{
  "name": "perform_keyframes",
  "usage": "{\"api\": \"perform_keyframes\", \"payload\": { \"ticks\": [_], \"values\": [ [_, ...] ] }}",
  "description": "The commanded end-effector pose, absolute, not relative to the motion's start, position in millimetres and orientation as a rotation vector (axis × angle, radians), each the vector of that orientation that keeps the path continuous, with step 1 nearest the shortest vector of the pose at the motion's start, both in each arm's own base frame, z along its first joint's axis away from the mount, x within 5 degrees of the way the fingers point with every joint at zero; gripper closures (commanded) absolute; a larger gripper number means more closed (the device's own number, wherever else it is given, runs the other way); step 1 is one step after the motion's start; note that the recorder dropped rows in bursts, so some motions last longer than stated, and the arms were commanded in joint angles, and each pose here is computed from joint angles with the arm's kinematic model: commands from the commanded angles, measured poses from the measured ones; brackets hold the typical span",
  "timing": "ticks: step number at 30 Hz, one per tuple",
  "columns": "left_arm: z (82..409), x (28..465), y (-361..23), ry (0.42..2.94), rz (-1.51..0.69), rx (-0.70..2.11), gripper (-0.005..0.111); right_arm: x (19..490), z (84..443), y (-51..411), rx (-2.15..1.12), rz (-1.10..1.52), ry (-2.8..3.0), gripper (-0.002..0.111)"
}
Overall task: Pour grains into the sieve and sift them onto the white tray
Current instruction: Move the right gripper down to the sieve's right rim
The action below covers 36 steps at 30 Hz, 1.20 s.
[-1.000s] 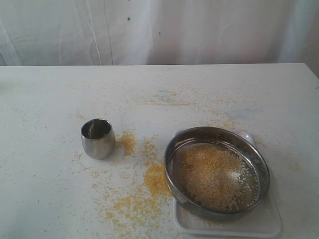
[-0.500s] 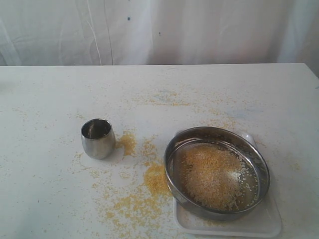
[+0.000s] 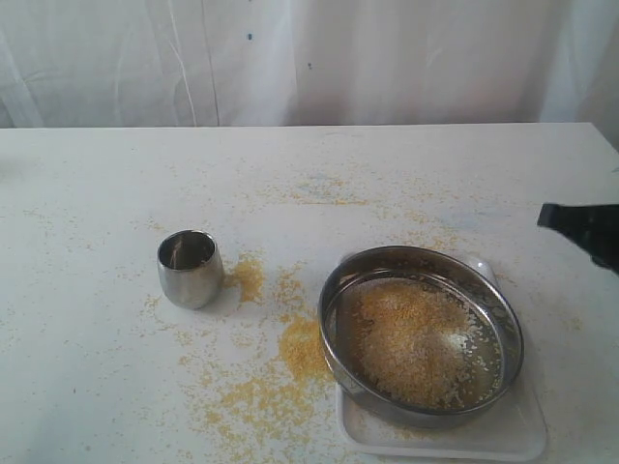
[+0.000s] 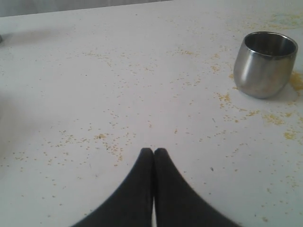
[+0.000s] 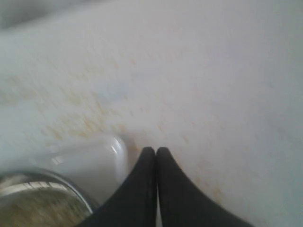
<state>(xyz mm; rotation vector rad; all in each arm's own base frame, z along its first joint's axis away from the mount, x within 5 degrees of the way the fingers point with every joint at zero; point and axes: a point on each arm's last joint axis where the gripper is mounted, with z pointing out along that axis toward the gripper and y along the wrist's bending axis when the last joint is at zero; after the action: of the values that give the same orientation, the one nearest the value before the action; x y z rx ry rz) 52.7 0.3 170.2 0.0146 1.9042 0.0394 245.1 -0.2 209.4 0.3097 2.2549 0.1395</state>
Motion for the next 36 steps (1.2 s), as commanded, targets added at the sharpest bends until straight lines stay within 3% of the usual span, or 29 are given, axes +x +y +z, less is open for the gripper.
{"api": "perform_keyframes", "payload": {
  "ticks": [1,6,15,19,24,36],
  "values": [
    [169.0,52.6,0.9,1.902,0.046,0.001,0.107,275.1,197.8,-5.1,0.321,0.009,2.595,0.108],
    [167.8,52.2,0.6,1.915,0.039,-0.001,0.107,289.4,204.5,-4.8,0.121,-0.054,2.787,0.108],
    [167.0,51.9,0.5,1.925,0.038,-0.001,0.107,313.7,242.5,4.2,-0.073,0.056,2.840,0.108],
    [167.0,51.9,0.5,1.925,0.038,-0.001,0.107,320.7,247.3,19.4,-0.029,0.302,2.797,0.094],
    [167.0,51.9,0.5,1.925,0.038,-0.001,0.107,322.8,231.3,38.6,-0.149,0.469,2.857,0.064],
    [167.0,51.9,0.5,1.925,0.038,-0.001,0.107,327.9,197.4,33.7,-0.230,0.234,2.997,0.062]
  ]
}}
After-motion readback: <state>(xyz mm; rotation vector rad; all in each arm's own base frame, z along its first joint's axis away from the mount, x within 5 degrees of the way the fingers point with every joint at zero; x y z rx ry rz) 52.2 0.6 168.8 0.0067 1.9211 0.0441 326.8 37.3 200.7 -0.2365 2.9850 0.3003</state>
